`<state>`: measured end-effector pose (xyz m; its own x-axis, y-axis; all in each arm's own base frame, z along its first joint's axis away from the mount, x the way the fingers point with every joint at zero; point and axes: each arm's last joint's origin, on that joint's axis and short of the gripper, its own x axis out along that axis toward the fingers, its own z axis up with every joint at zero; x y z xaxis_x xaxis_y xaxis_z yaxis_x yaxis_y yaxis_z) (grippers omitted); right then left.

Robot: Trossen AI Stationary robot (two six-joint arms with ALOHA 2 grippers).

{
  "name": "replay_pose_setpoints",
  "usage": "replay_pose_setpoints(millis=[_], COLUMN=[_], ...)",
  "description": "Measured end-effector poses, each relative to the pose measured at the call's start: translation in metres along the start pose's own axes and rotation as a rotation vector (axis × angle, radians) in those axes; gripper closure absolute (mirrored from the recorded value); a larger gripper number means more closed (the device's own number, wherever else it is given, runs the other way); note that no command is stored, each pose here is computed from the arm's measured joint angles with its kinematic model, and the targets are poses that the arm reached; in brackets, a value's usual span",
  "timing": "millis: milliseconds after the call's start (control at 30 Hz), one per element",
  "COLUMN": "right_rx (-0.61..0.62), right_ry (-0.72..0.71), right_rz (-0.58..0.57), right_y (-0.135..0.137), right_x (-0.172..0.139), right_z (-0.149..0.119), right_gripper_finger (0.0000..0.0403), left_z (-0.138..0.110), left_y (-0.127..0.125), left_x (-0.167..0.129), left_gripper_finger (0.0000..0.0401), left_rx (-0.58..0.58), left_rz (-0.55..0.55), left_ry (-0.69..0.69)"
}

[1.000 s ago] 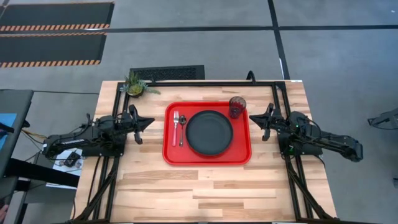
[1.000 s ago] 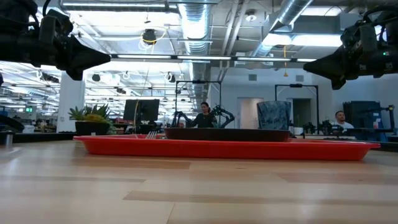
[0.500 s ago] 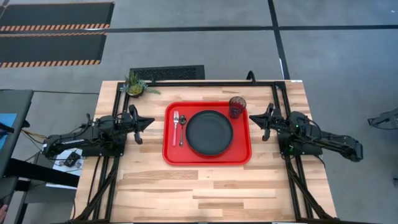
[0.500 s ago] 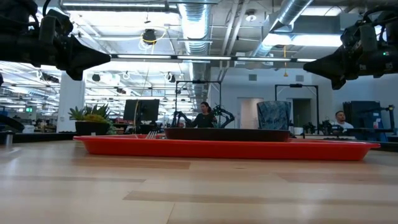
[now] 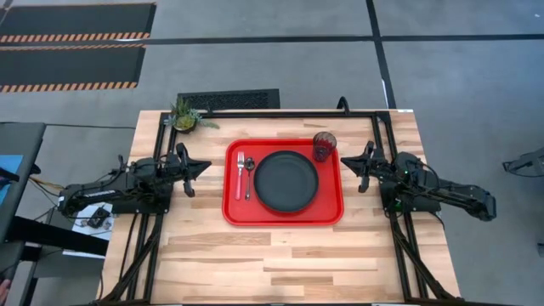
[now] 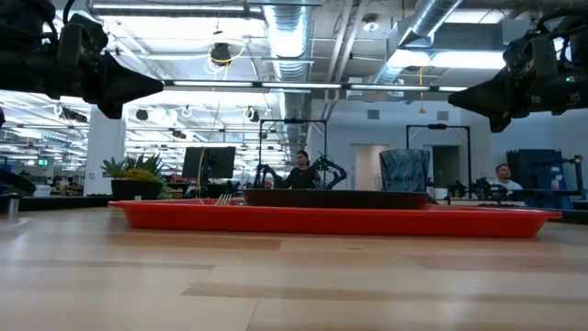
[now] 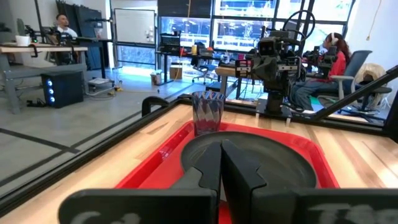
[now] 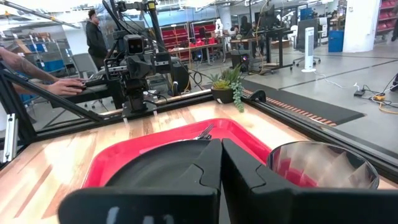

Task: Pick and place plate/cup/fork/spoon on tray
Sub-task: Return to Home Position

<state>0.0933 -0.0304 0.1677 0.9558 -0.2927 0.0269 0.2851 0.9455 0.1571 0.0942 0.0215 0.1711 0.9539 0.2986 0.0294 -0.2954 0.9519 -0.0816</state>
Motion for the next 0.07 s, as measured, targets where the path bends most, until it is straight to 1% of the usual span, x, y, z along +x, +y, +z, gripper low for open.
replay_pose_setpoints(millis=[67], right_rx=[0.0], right_ry=[0.0], right_rz=[0.0], right_y=[0.0], right_x=[0.0], right_z=[0.0], right_gripper_finger=[0.0371], left_z=[0.0], left_y=[0.0], left_x=[0.0], left_gripper_finger=[0.0401], left_rx=[0.0], left_rz=[0.0], left_ry=[0.0])
